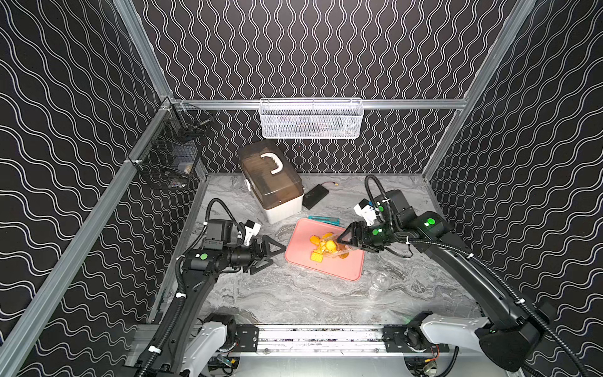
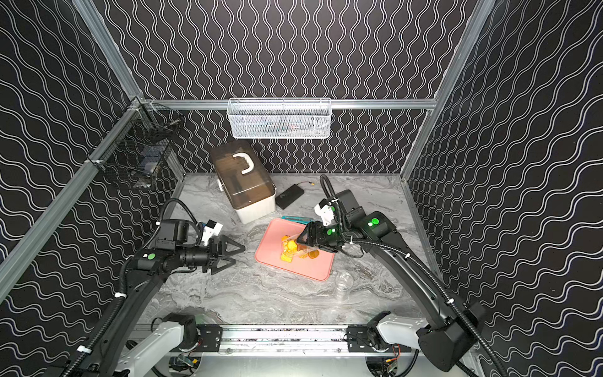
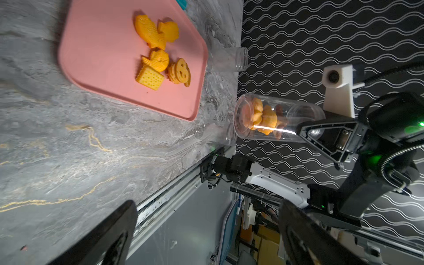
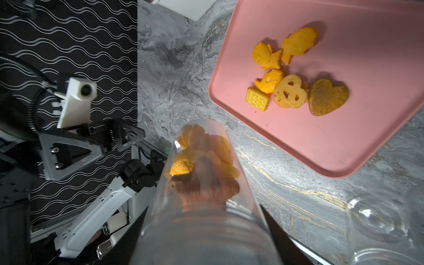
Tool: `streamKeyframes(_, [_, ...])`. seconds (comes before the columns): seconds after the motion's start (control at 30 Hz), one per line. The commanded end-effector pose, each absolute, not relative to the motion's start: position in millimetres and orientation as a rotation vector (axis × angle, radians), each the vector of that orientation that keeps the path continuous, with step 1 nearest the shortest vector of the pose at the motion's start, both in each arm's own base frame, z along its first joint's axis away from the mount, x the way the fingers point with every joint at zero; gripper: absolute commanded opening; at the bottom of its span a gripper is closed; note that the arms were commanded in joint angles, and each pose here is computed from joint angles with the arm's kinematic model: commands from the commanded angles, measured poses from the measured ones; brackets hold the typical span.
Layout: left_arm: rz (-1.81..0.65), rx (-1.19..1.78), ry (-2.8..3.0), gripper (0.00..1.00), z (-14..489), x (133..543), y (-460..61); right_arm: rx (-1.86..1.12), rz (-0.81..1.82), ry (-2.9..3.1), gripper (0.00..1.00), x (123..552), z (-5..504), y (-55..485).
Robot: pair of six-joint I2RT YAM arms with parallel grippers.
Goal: Pour the cookies out of the jar
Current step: Pick up the jar from the center of the board, then unscrew the lid from the jar.
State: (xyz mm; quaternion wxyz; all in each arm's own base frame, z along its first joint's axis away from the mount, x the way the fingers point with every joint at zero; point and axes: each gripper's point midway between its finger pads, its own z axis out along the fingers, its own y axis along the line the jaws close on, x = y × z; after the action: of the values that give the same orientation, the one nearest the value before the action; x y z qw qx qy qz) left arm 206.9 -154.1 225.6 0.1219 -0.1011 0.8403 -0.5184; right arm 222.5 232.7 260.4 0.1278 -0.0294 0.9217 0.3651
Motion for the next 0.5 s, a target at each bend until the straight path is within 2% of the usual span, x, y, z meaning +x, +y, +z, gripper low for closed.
streamKeyframes(0.0, [-1.621,-0.237,2.361,0.99,249.9,214.5,-168.1,-0.087,1.179,2.618,0.66,222.9,278.5,236.2])
streamKeyframes(0.17, [-1.790,-0.226,2.129,0.99,293.8,226.0,-194.0,-0.041,1.218,2.572,0.66,226.6,292.0,224.0])
streamKeyframes(0.3, [-1.804,-0.216,2.123,0.99,297.1,225.1,-197.2,0.000,1.253,2.534,0.66,229.7,302.0,213.9])
streamKeyframes(0.47, [-2.032,-0.206,1.907,0.99,321.8,220.8,-204.8,0.024,1.375,2.481,0.66,230.0,311.0,213.2])
